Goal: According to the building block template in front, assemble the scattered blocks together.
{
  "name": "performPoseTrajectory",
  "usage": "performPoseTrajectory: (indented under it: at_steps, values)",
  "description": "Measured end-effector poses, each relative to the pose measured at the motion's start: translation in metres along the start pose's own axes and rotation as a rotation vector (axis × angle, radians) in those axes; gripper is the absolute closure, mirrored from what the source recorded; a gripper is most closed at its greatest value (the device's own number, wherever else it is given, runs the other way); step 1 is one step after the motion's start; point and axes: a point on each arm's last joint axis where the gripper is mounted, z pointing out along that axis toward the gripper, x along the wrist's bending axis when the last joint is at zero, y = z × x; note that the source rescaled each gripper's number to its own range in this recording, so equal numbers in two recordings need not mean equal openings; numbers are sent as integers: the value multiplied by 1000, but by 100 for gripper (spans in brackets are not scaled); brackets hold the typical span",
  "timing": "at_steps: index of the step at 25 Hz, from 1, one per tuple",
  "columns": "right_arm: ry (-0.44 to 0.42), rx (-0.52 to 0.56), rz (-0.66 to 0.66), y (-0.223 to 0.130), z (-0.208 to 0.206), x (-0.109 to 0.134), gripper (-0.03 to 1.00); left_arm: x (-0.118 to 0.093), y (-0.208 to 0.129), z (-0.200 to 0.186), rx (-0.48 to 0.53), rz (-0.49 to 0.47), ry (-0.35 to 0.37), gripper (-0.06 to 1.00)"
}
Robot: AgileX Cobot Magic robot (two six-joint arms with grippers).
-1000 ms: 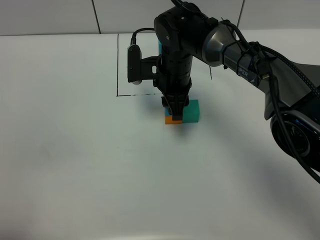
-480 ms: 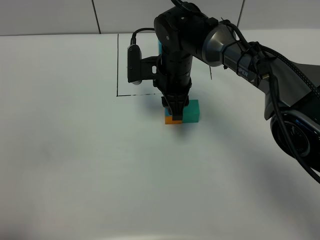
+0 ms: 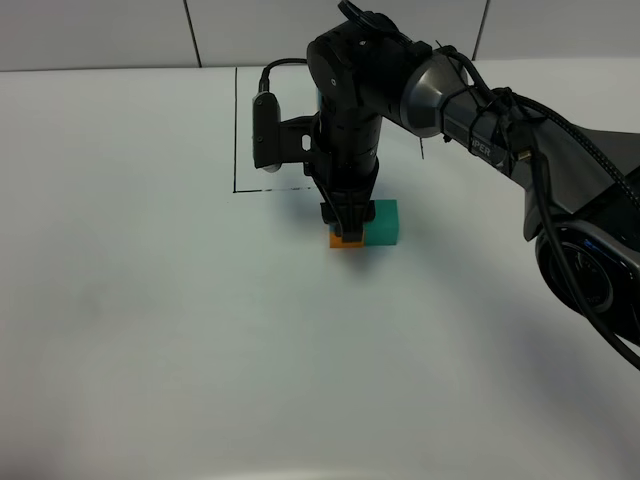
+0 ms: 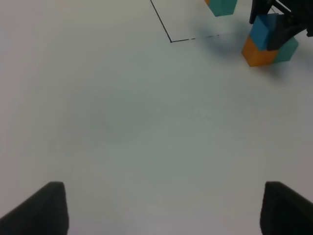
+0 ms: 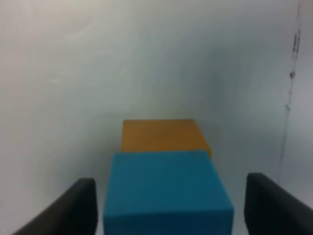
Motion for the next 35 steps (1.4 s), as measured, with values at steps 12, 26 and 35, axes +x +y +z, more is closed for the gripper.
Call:
performPoseTrajectory:
  at_steps: [12, 26, 35]
  values:
    - [11, 7, 36, -2, -11, 2, 11, 0, 0, 0, 0, 0, 0, 17]
    - [-46, -16, 129, -5, -46, 0, 5, 0, 0, 0, 0, 0, 0, 17]
    - [-19, -1, 152, -4, -30, 0, 5, 0, 0, 0, 0, 0, 0, 17]
